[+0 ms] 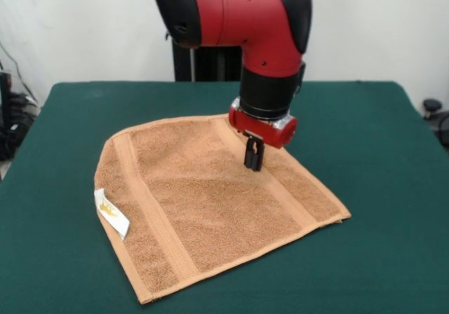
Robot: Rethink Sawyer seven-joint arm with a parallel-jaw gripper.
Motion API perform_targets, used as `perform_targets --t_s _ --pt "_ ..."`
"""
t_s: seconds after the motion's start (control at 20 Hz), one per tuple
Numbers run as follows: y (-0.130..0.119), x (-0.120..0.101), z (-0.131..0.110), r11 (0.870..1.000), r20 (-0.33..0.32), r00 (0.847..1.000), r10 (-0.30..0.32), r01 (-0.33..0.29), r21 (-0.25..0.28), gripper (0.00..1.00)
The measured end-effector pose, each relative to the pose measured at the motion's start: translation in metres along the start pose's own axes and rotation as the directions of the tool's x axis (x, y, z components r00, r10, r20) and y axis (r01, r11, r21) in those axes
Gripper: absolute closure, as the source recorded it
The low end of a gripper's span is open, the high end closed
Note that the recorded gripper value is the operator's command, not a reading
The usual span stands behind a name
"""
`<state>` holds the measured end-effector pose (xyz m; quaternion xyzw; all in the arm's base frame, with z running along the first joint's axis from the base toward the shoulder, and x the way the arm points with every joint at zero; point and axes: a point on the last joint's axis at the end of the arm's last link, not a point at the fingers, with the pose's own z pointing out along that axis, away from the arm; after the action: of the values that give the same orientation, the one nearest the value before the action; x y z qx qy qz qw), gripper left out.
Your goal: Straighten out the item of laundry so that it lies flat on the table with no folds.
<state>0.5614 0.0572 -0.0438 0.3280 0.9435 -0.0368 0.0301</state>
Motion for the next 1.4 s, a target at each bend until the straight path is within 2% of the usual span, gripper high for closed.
perform_targets --t_s 0.35,0.7,1.4 --pt "-0.0007 -0.0031 -0.0002 0.998 -0.026 0.998 0.061 -0.062 -0.004 1.0" --pt "-0.0026 -0.0074 -0.0004 0.991 -0.059 0.989 0.136 -0.136 -0.009 1.0" --pt "-0.0036 0.0001 -0.0016 0.981 -0.102 0.976 0.194 -0.195 -0.003 1.0"
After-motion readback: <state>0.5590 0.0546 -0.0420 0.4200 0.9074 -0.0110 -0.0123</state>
